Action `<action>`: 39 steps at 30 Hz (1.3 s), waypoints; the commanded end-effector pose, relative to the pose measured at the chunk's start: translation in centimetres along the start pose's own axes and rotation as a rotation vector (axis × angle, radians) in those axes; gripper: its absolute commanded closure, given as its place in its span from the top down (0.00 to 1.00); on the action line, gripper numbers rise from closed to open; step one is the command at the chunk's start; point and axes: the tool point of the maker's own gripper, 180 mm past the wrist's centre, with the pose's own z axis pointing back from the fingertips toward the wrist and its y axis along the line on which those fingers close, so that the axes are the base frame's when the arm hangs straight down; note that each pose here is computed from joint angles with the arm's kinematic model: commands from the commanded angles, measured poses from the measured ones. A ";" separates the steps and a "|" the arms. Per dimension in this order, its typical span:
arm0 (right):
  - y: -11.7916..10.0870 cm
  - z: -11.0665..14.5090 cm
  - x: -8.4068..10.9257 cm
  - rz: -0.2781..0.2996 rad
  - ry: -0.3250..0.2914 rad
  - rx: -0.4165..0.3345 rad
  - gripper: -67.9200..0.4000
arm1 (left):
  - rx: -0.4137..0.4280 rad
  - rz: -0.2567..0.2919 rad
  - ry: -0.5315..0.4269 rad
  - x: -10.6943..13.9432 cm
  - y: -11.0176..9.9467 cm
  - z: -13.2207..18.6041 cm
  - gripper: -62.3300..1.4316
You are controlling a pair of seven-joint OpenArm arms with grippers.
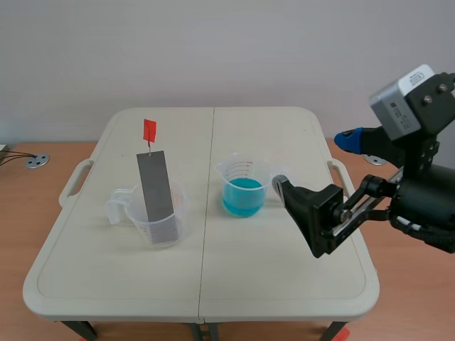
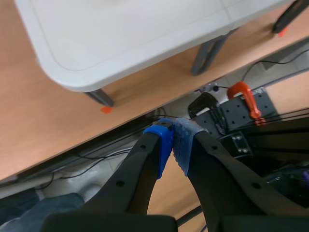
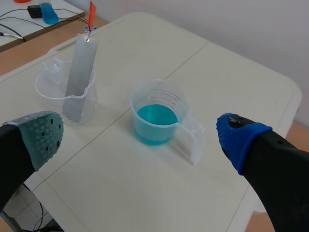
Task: Hold the metal plate by the orange handle, dip it into the blue solution, take it out and point at it, then put the plate back in the beaker on the left.
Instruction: 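Lift the metal plate out of the left beaker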
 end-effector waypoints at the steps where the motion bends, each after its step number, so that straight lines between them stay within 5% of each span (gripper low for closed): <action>1: -0.3 -0.5 1.1 -0.003 -0.043 -0.001 0.98 | -0.008 0.007 -0.018 0.5 -0.2 0.0 0.07; 9: 0.4 -3.3 1.7 -0.029 -0.061 0.041 0.98 | -0.002 0.010 0.070 -1.6 0.0 0.2 0.07; 39: 4.6 -14.9 3.4 -0.097 -0.084 0.205 0.98 | -0.003 0.011 0.076 -1.7 0.0 0.2 0.07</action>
